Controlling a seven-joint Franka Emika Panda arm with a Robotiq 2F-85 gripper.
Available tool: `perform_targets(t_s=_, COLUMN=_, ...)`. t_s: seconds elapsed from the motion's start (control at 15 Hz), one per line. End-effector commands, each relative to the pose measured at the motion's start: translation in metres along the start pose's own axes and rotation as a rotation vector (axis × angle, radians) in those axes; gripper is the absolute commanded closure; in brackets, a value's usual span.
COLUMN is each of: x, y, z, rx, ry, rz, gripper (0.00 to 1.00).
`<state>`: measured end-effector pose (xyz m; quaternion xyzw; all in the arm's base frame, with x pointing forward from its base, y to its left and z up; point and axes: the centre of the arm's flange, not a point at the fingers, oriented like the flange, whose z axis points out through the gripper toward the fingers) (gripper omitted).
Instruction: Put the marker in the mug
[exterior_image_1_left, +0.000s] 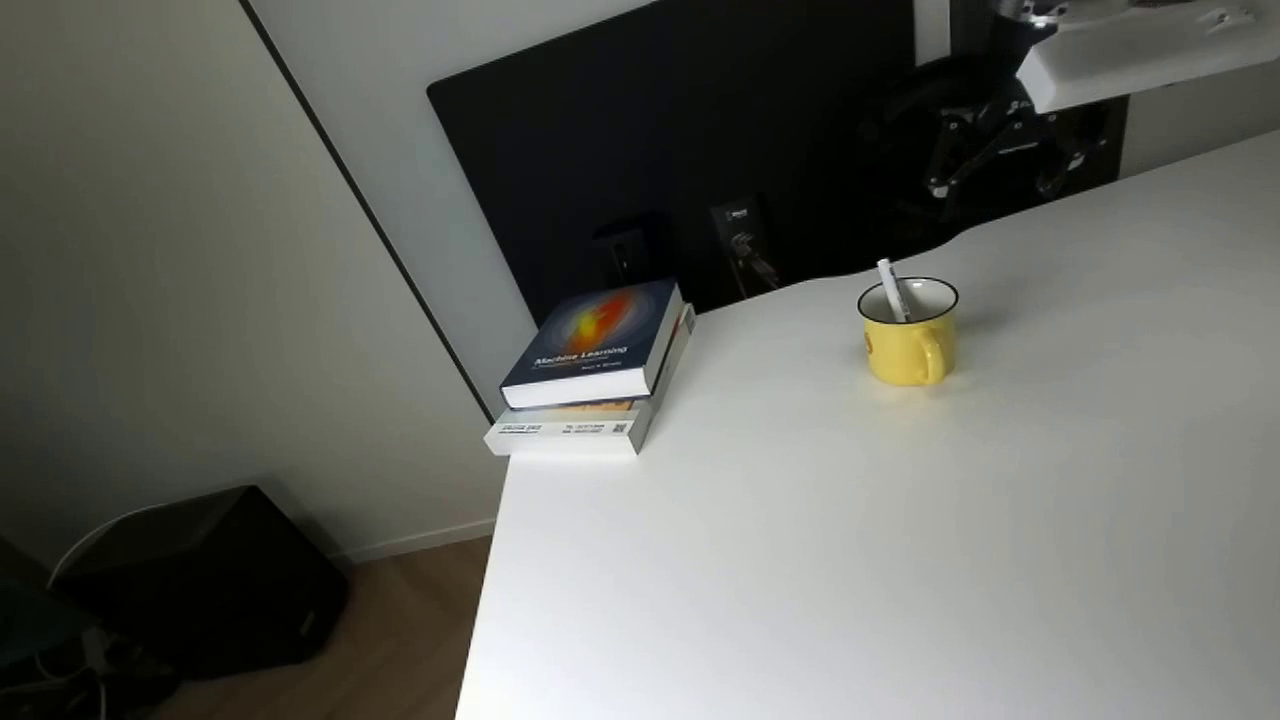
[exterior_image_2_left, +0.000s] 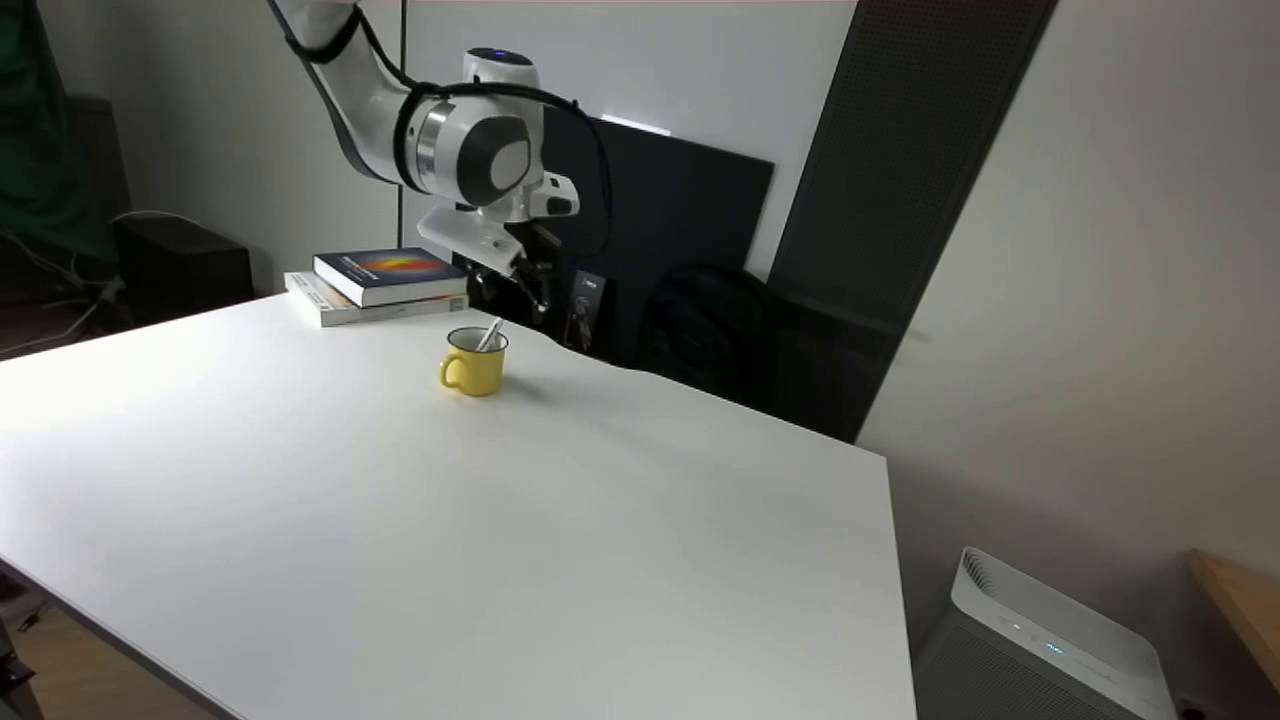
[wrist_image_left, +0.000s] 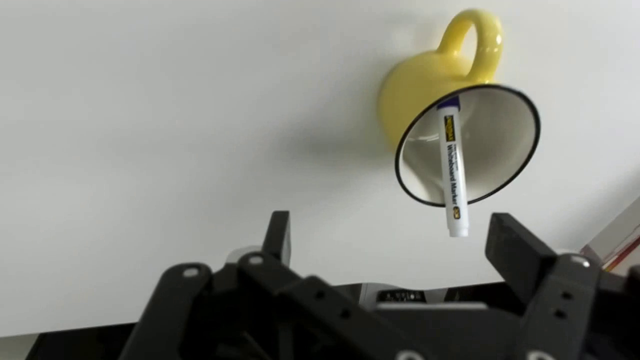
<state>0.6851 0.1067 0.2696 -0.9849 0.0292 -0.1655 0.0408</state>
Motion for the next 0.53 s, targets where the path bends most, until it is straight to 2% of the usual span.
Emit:
perform_targets(t_s=0.0, x=-0.011, y=0.029, z=-0.035, rx=0.047, ry=-0.191, rz=-0.009, gripper=0.00)
perform_targets(t_s=0.2, x=-0.023, y=0.054, z=-0.052, rx=0.022, ry=-0.344, rz=0.004, gripper=0.00)
perform_targets(t_s=0.27, x=-0.014, y=0.040, z=-0.035, rx=0.026, ry=-0.277, rz=-0.004, gripper=0.00)
perform_targets(t_s=0.47, x=-0.019, y=0.055, z=-0.044, rx=0.022, ry=-0.330, rz=0.010, gripper=0.00)
